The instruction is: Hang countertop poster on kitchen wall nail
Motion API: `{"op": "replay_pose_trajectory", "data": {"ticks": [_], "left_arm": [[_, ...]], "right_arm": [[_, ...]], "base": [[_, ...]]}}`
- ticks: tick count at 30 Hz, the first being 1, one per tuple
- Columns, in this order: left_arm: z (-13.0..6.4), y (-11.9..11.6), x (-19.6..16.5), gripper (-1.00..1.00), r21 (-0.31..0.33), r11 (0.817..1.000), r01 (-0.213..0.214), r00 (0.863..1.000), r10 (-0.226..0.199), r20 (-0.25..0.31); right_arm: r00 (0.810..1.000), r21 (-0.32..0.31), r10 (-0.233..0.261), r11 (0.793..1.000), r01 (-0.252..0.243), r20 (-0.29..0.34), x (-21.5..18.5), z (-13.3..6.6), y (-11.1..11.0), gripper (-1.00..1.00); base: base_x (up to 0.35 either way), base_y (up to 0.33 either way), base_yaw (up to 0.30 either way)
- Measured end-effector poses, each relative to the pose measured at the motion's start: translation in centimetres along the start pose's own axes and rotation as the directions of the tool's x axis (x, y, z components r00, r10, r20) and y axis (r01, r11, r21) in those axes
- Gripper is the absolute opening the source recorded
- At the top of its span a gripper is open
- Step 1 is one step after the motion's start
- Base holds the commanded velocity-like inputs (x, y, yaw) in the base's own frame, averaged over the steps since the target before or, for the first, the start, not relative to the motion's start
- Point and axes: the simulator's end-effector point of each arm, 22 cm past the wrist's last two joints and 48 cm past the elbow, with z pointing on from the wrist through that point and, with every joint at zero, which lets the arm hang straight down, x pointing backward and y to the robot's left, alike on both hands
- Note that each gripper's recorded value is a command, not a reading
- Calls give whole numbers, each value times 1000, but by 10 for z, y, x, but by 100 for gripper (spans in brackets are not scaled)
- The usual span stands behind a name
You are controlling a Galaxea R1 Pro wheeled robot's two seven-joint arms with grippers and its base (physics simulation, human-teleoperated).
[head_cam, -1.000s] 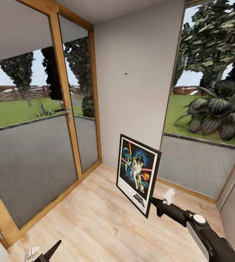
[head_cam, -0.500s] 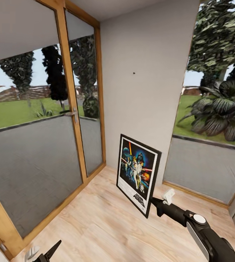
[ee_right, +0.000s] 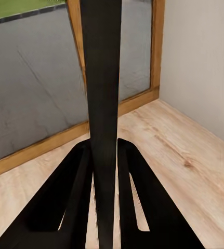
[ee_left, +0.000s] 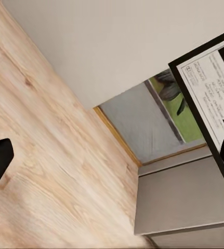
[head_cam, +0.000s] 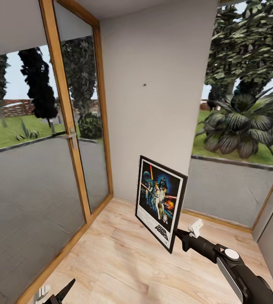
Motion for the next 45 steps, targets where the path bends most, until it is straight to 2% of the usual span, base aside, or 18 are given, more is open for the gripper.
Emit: {"op": "replay_pose_trajectory", "data": {"ticks": [7,24,38,45], "left_arm": [[-1,0,-2,100,-1,1000,2,1000,-2,4],[-1,1,-2,100,-4,1000,2,1000,-2,5],[-1,1,-2,100,-3,1000,-1,1000,1,4],[-1,1,-2,100,-4,1000,-4,1000,4,5]], "right_arm": [[1000,-1,0,1000,0,0,0,0,0,-100],[1000,-2,-2,1000,2,1,0,0,1,-100],[1000,1,2,1000,-2,-1,1,0,0,-100],[1000,1,2,1000,-2,-3,1,0,0,-100]], "base": [[211,302,-209],[211,307,-22],[210,302,-267],[42,51,-300]]}}
